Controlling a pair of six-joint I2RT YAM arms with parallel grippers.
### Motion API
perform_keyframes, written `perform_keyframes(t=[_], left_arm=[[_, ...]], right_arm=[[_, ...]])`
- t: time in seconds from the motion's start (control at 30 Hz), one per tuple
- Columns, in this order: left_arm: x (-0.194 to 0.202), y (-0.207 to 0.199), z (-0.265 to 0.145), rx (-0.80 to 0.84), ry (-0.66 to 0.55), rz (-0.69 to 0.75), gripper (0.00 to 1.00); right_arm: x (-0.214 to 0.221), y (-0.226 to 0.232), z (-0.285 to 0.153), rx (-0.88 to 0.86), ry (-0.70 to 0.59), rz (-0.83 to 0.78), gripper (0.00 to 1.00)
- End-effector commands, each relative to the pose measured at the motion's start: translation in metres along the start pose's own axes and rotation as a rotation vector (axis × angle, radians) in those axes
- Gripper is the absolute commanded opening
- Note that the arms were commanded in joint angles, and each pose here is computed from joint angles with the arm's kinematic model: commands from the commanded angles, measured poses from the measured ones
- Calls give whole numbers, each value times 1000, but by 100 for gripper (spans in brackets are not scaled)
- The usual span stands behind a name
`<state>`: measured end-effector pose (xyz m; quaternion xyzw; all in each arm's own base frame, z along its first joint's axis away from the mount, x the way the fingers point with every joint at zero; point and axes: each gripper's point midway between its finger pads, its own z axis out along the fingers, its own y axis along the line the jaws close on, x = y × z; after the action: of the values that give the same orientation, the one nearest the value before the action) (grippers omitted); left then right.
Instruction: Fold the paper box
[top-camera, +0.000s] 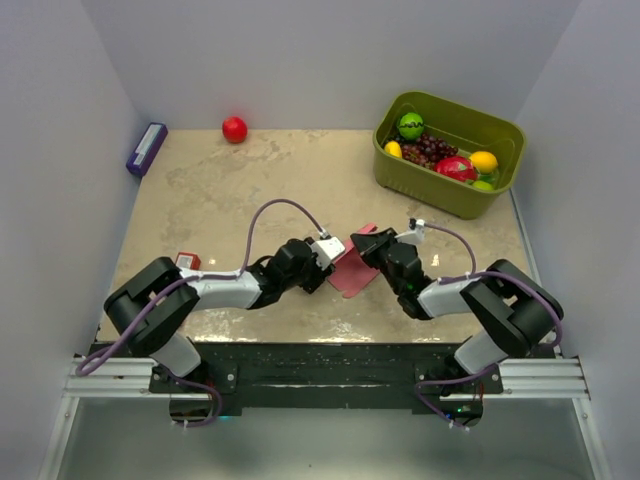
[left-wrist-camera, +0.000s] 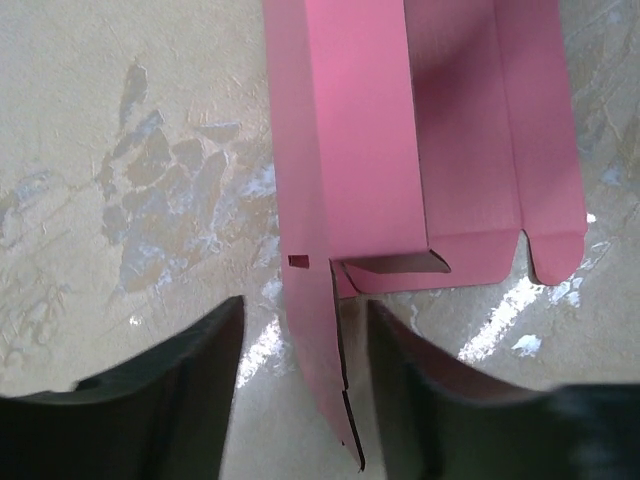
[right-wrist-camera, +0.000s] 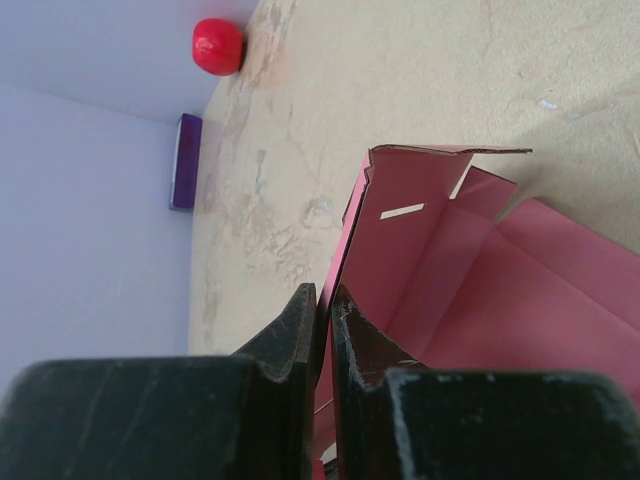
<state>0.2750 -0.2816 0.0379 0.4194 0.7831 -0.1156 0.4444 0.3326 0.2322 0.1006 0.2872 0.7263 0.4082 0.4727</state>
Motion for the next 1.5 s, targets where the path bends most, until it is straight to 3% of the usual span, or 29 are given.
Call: perform_keyframes(t=[0.0,0.17,0.37,0.77,0.97,1.13,1.27,1.4,1.47], left_arm=[[-38,4,-9,-13,-115,-100,63],[-48,-2,-34,19,-205,-193,72],[-54,13,-53,14,-279,-327,72],[-2,51,-47,-196,-142,-653,72],[11,37,-32,-130,-54,-622,71],[24,21,-13,-52,45,-577,65],[22,14,-4,-13,54,-554,56],[29,21,-3,-69,67,-552,55],[21,25,-12,-87,10,-564,59]], right_arm=[[-6,-16,6,81,-49,-68,0],[-2,-26,9,147,-31,-92,0],[-2,-34,15,201,-28,-123,0],[6,-46,20,247,-5,-142,0],[9,-51,22,262,4,-150,0],[10,-49,22,257,8,-146,0],[8,-48,21,257,1,-143,0],[8,-47,20,254,3,-143,0],[8,-46,20,254,3,-142,0]])
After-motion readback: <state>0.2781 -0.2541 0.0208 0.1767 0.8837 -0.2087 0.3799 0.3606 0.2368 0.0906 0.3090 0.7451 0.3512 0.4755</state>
